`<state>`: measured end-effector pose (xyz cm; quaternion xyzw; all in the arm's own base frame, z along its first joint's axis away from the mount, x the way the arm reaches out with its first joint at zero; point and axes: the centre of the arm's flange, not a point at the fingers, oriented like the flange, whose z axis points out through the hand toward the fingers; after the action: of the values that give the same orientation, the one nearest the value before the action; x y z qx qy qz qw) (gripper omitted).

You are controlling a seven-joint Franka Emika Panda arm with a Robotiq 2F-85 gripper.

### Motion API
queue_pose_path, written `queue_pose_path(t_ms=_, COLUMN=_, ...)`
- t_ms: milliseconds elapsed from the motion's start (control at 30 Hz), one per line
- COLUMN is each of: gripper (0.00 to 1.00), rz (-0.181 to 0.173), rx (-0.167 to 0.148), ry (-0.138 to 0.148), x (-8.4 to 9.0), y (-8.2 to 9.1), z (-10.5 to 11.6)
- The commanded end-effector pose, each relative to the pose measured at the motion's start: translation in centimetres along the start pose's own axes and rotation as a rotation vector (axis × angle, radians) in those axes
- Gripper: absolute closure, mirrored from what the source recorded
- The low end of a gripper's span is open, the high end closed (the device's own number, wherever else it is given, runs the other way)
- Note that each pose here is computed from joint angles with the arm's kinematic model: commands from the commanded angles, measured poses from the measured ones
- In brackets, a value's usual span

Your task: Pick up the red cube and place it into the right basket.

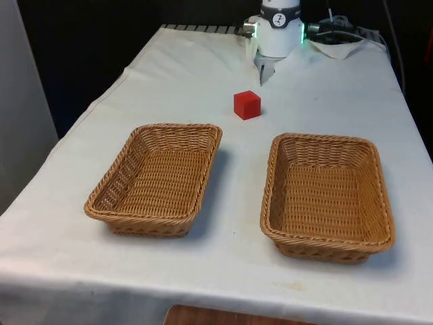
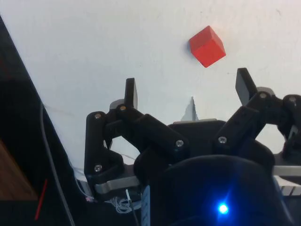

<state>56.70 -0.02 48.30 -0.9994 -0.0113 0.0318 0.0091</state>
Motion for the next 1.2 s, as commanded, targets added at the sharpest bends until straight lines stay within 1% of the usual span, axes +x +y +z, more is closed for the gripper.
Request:
queue_pose_path(t_ms=0, gripper=0.00, rz=0.000, rx=0.001, ry=-0.001, x=-0.1, y=0.0, z=0.0)
queue_pose_path(t_ms=67, gripper=0.00, rz=-0.002, rx=-0.004, ry=0.005, x=-1.0, y=0.1, z=-0.2)
queue_pose_path(t_ms=267, gripper=0.00, rz=-0.007, rx=-0.006, ry=0.007, x=-2.4, y=0.2, z=-0.3)
queue_pose_path(t_ms=300, gripper=0.00, rz=-0.009, rx=0.001, ry=-0.005, x=-1.8, y=0.2, z=-0.1)
queue_pose_path(t_ms=333, gripper=0.00, rz=-0.008, rx=-0.007, ry=0.007, x=-2.6, y=0.2, z=-0.3)
queue_pose_path(t_ms=367, gripper=0.00, rz=-0.009, rx=-0.007, ry=0.009, x=-2.9, y=0.2, z=-0.4)
queue_pose_path(t_ms=400, gripper=0.00, rz=-0.011, rx=-0.009, ry=0.008, x=-3.4, y=0.3, z=-0.4)
queue_pose_path(t_ms=533, gripper=0.00, rz=-0.015, rx=-0.012, ry=0.009, x=-4.5, y=0.4, z=-0.5)
queue_pose_path(t_ms=567, gripper=0.00, rz=-0.018, rx=-0.003, ry=-0.005, x=-4.1, y=0.4, z=-0.3)
queue_pose_path(t_ms=600, gripper=0.00, rz=-0.018, rx=-0.015, ry=0.010, x=-5.0, y=0.4, z=-0.6)
queue_pose_path(t_ms=767, gripper=0.00, rz=-0.023, rx=-0.020, ry=0.011, x=-6.4, y=0.6, z=-0.6)
queue_pose_path(t_ms=800, gripper=0.00, rz=-0.025, rx=-0.020, ry=0.010, x=-6.7, y=0.6, z=-0.5)
queue_pose_path(t_ms=833, gripper=0.00, rz=-0.028, rx=-0.011, ry=-0.002, x=-6.6, y=0.6, z=-0.4)
queue_pose_path(t_ms=867, gripper=0.00, rz=-0.027, rx=-0.022, ry=0.011, x=-7.0, y=0.6, z=-0.5)
queue_pose_path(t_ms=900, gripper=0.00, rz=-0.029, rx=-0.024, ry=0.012, x=-7.6, y=0.8, z=-0.5)
queue_pose_path(t_ms=1067, gripper=0.00, rz=-0.039, rx=-0.032, ry=0.015, x=-9.1, y=1.0, z=-0.5)
queue_pose_path(t_ms=1100, gripper=0.00, rz=-0.042, rx=-0.023, ry=0.002, x=-9.0, y=1.0, z=-0.4)
queue_pose_path(t_ms=1133, gripper=0.00, rz=-0.040, rx=-0.034, ry=0.016, x=-9.3, y=1.1, z=-0.5)
queue_pose_path(t_ms=1167, gripper=0.00, rz=-0.043, rx=-0.034, ry=0.017, x=-9.6, y=1.2, z=-0.5)
